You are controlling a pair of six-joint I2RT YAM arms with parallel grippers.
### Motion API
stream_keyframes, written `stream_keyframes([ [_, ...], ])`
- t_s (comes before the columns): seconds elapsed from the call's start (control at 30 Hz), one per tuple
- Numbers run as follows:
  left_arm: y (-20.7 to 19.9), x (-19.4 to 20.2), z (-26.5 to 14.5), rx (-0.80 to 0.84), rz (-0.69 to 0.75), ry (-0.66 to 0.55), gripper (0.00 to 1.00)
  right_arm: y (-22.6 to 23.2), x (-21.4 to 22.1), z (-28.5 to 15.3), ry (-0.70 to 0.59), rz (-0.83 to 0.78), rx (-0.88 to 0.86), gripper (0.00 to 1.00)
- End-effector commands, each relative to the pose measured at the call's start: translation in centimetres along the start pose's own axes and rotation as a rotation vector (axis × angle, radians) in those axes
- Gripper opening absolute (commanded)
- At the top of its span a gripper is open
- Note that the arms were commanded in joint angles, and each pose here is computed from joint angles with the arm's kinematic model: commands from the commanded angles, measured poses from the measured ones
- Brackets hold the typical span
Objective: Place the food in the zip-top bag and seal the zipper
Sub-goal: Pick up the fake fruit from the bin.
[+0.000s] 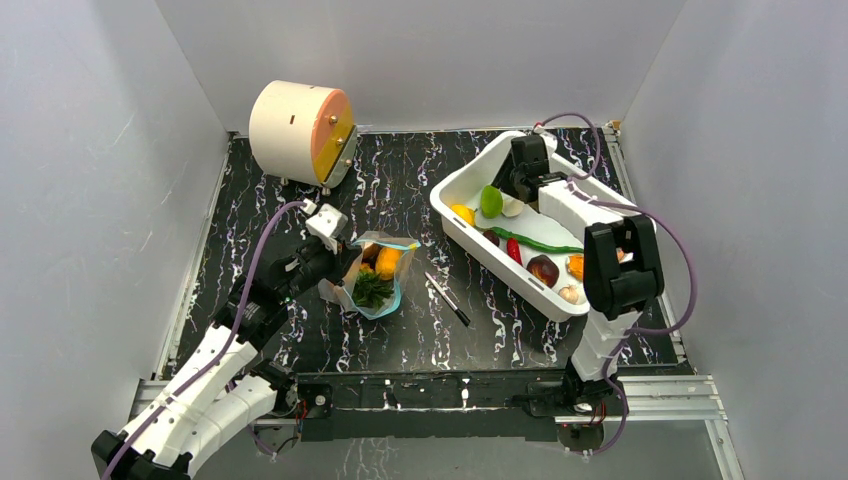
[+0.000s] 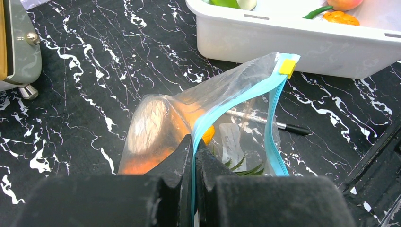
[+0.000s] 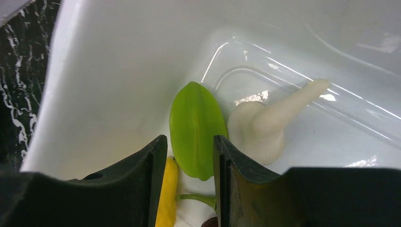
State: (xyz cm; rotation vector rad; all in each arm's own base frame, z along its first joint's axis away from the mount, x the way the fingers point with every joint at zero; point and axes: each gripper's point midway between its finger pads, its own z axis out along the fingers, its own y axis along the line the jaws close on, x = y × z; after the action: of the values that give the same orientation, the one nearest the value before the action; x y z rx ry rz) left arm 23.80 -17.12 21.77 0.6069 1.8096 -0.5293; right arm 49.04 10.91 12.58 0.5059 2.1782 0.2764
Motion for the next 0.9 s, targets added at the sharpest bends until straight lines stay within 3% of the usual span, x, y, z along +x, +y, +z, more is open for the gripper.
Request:
stream_keyframes([
  [0.0, -0.4, -0.8, -0.3, 0.017, 0.016, -0.034, 0.00, 0.2, -0.6, 1.5, -0.040, 0.061, 0.007, 0.37],
  [0.33, -0.3, -1.3, -0.9, 0.011, 0.028, -0.054, 0.00, 0.2, 2.0, 4.7, 0.021, 0.018, -0.024, 0.36],
  [0.73, -0.2, -1.2, -0.9, 0.003, 0.034, -0.055, 0.00, 0.2, 2.1, 4.5, 0.013, -0.032, -0.042, 0.01],
  [0.87, -0.1, -1.3, -1.0, -0.004, 0.035, -0.062, 0.00, 0.3, 1.4, 4.0, -0.003, -0.051, -0.049, 0.00],
])
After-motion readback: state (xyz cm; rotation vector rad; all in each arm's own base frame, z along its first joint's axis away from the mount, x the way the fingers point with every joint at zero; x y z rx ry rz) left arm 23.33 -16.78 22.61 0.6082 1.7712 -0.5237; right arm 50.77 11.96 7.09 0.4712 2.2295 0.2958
